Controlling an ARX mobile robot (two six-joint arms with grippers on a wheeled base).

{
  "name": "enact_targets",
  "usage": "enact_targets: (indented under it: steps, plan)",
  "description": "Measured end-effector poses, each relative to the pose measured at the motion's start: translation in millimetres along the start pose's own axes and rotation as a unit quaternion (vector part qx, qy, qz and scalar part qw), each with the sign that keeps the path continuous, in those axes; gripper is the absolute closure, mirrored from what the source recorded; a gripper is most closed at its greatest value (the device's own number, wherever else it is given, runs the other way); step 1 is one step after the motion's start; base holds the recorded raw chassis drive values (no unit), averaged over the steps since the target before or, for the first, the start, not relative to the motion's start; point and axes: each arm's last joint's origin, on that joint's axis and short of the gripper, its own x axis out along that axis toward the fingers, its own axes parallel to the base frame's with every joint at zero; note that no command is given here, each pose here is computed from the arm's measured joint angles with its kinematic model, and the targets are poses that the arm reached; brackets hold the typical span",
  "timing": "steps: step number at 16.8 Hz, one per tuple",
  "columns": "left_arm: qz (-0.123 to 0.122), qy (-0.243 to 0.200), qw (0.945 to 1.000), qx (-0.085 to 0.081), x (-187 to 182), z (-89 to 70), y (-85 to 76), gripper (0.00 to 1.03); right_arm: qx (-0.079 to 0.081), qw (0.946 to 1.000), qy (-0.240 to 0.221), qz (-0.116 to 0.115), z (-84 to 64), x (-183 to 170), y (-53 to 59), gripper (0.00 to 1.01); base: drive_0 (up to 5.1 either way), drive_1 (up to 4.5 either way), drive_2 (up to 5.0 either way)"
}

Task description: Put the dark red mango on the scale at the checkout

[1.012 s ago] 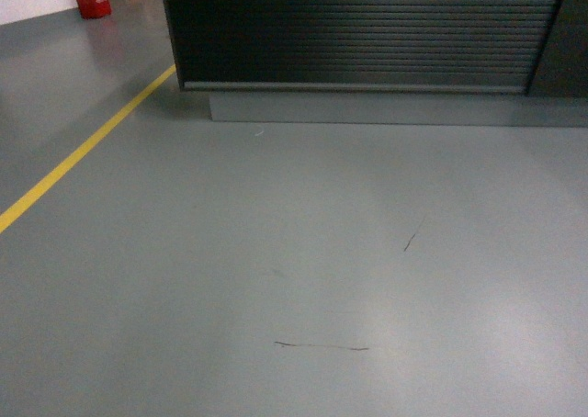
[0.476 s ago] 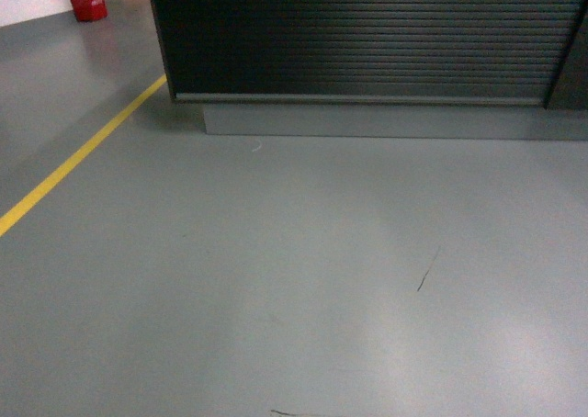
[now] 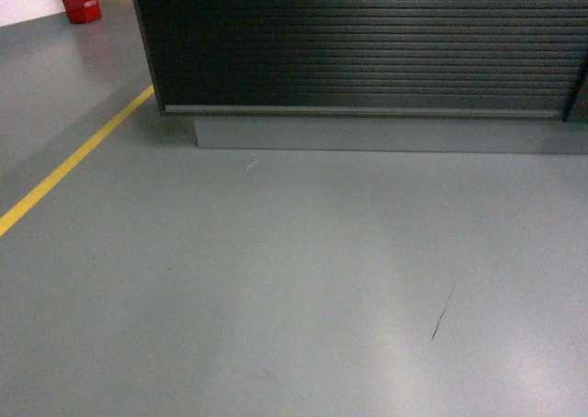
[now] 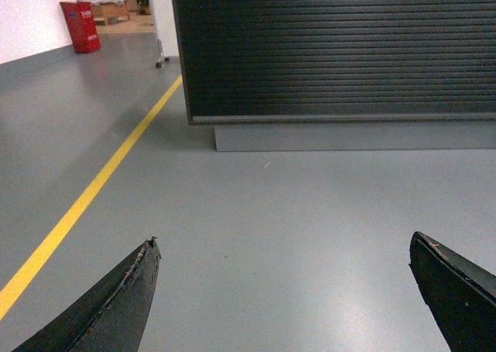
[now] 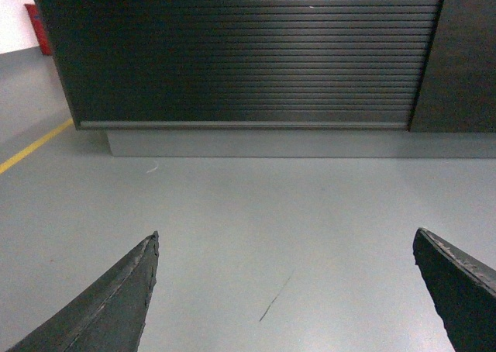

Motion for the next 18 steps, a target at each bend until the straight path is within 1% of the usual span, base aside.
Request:
enact_targets:
  steps: [18]
  plan:
    - [0.0,-0.001,1.0,0.0,0.0,0.2,0.0,0.05,0.0,1.0,-0.001,0.0,0.3,0.0,0.0,0.03,0.0,3.75,-3.7]
